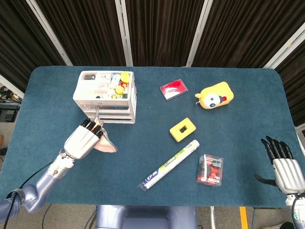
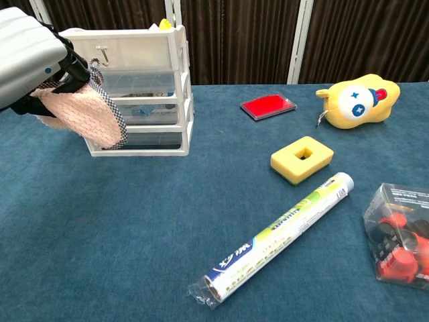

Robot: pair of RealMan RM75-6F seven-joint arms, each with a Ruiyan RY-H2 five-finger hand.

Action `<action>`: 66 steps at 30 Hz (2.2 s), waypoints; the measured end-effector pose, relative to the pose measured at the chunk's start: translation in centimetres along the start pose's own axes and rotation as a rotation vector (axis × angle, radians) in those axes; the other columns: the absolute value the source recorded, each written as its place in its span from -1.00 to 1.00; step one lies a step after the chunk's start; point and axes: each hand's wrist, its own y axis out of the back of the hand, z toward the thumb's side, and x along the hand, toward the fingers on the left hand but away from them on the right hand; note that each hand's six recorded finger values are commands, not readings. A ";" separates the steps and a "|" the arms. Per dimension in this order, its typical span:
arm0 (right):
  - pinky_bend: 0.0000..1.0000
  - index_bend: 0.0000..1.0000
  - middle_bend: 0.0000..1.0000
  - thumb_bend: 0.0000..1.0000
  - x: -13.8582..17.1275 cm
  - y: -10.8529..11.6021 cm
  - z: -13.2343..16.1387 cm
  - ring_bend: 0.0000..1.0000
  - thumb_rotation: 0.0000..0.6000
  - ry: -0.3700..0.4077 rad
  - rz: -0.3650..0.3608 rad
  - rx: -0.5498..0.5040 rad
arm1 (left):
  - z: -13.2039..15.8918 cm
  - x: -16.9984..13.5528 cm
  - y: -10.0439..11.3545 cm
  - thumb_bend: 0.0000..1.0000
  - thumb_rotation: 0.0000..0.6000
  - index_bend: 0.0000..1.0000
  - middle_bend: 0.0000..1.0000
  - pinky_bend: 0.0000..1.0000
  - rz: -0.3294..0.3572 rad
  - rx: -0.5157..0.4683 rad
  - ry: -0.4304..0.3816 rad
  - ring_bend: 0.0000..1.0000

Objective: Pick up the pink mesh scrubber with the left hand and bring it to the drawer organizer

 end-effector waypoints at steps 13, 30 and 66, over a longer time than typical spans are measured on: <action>-1.00 -1.00 -1.00 -0.99 0.0 0.0 0.0 -1.00 1.00 -0.001 -0.002 0.000 | 0.4 0.1 0.6 0.17 1.00 0.83 0.44 0.12 0.028 -0.021 -0.006 0.22; -1.00 -1.00 -1.00 -0.99 -0.1 0.0 0.0 -1.00 1.00 -0.002 0.000 -0.004 | 0.7 0.6 0.6 0.17 1.00 0.83 0.44 0.12 0.028 -0.022 -0.005 0.22; -1.00 -1.00 -1.00 -0.99 -0.1 0.1 -0.1 -1.00 1.00 -0.007 -0.001 -0.006 | -0.1 -0.4 -1.8 -0.27 1.00 0.65 0.20 -0.14 -0.047 -0.035 0.047 -0.03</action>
